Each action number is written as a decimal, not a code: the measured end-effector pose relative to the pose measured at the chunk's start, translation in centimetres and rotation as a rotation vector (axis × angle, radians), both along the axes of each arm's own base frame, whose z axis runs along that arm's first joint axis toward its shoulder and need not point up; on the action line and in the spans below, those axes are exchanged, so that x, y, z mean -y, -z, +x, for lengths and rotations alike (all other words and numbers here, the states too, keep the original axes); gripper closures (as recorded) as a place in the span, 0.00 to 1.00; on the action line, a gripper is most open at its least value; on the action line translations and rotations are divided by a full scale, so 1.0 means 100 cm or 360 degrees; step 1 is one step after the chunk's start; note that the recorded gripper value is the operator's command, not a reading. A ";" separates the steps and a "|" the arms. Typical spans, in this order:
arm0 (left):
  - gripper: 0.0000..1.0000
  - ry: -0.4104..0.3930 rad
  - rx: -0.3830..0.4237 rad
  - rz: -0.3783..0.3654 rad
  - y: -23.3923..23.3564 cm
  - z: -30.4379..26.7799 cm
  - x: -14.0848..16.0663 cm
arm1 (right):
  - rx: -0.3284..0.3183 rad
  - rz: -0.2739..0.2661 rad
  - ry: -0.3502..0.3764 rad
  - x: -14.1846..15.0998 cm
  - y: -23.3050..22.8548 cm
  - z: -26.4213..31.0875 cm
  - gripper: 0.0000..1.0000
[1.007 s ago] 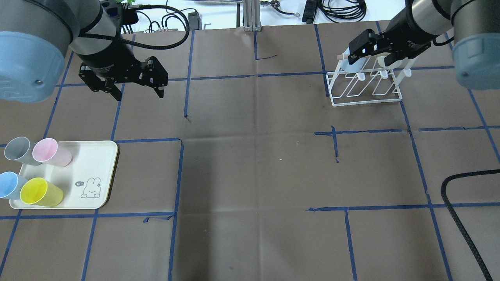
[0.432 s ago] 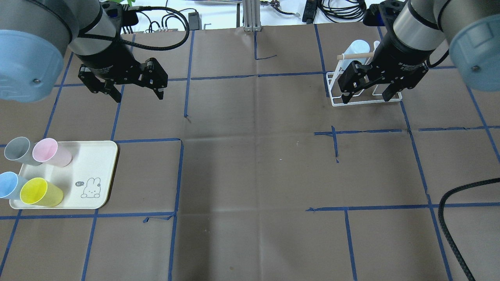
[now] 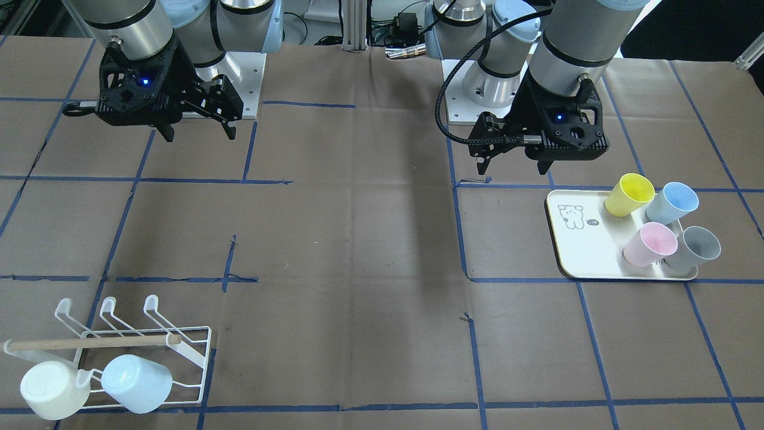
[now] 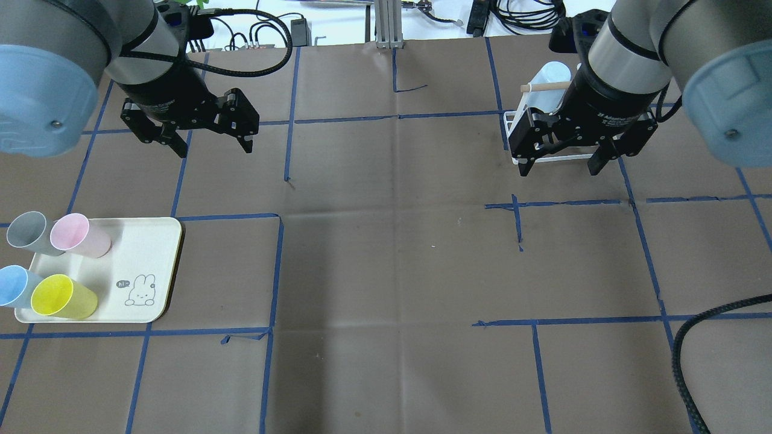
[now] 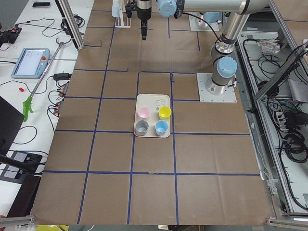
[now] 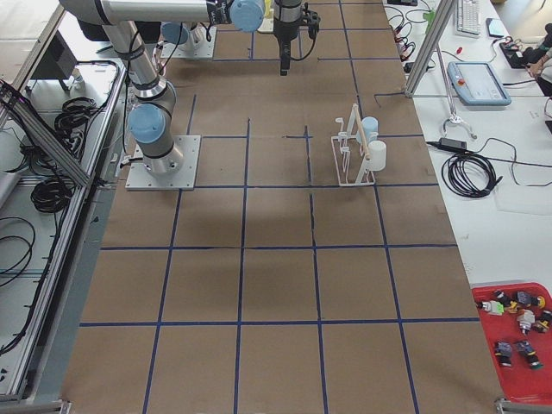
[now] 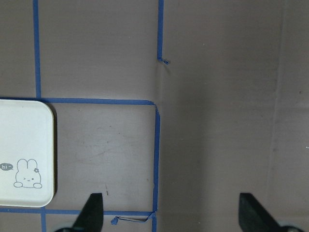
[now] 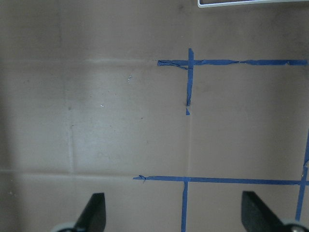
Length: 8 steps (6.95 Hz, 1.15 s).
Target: Transfer IKEA cup to right arm and place on rack
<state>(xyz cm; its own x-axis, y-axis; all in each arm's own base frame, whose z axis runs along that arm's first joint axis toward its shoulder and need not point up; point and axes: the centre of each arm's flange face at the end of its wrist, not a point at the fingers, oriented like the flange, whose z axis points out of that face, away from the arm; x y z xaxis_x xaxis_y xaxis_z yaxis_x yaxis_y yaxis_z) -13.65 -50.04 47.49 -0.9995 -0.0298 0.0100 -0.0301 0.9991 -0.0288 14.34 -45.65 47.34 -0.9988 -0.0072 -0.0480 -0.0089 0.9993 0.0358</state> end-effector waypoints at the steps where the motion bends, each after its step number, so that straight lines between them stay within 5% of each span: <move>1: 0.00 0.0000 -0.0001 -0.0001 0.000 0.000 0.000 | -0.0065 0.0007 0.0003 -0.001 0.003 -0.003 0.00; 8: 0.00 0.0000 -0.0002 0.0001 0.000 0.000 0.000 | -0.0090 -0.0036 -0.0015 0.003 0.005 -0.003 0.00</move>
